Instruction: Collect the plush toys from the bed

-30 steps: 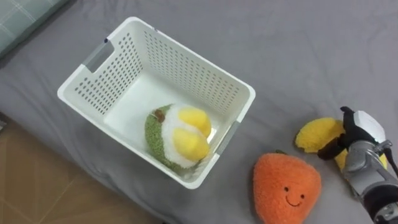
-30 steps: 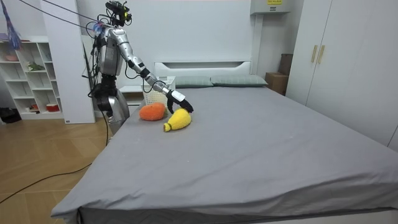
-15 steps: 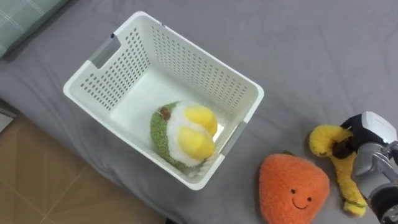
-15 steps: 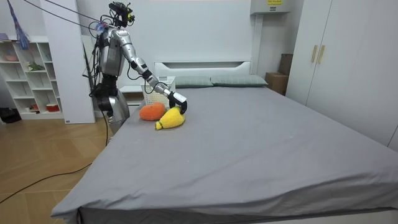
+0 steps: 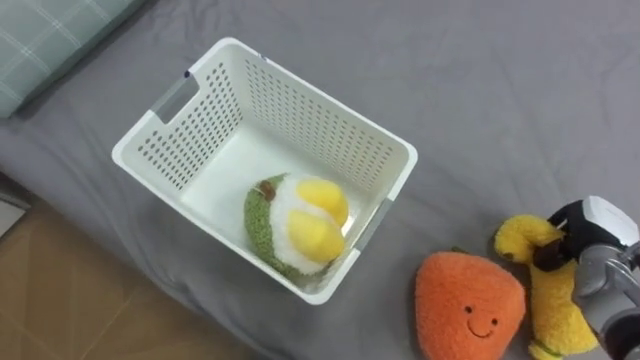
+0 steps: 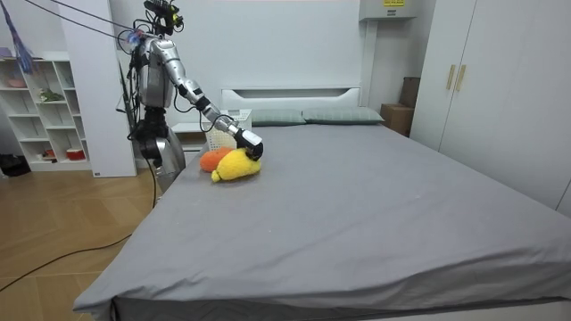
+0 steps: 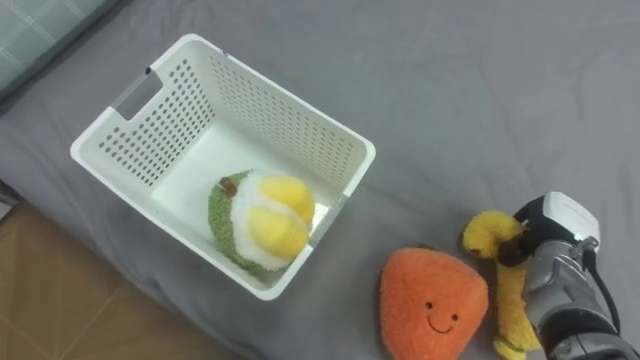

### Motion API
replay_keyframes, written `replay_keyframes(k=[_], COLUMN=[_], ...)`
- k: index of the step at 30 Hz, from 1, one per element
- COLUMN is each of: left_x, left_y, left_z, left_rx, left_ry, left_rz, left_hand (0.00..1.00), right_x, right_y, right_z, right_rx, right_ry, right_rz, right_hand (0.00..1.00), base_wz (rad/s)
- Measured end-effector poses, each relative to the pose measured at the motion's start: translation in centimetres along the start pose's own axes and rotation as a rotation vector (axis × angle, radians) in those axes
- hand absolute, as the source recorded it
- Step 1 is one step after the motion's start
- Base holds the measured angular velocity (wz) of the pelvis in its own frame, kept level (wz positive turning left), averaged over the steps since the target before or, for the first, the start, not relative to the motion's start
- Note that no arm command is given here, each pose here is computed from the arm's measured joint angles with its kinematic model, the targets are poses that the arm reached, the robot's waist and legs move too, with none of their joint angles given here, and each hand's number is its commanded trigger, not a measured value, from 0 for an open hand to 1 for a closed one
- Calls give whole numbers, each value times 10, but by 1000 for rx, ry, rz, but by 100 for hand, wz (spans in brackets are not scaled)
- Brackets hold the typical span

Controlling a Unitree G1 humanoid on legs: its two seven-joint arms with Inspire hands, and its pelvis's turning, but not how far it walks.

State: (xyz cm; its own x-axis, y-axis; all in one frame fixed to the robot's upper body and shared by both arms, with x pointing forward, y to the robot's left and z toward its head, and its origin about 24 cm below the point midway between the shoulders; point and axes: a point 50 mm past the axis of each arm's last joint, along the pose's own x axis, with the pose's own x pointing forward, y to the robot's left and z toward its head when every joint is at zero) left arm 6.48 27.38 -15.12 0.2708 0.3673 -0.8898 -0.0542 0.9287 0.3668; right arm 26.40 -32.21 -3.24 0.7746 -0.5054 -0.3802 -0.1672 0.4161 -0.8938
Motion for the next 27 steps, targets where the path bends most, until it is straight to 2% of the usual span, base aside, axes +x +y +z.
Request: replay_keyframes(k=[11,15,20,27], left_x=[-2,-4,-6,-7], left_y=[10,11,6,4], left_z=[-15,-27,-36,-40], left_rx=[-77,-97,-128,-160], left_ry=[21,57,80,93], left_rz=[26,38,42,50], left_hand=[0,0,0,0], right_x=[-15,-27,-44,-55], right_y=[-21,-29,-45,-59], right_z=[41,56,62,70], right_rx=[58,-10,33,77], right_ry=[-264,-376,-454,-510], right_rz=[-119,-181,-246,-296], right_hand=[100,100,100,100], base_wz=[-20,-19,-14,-11])
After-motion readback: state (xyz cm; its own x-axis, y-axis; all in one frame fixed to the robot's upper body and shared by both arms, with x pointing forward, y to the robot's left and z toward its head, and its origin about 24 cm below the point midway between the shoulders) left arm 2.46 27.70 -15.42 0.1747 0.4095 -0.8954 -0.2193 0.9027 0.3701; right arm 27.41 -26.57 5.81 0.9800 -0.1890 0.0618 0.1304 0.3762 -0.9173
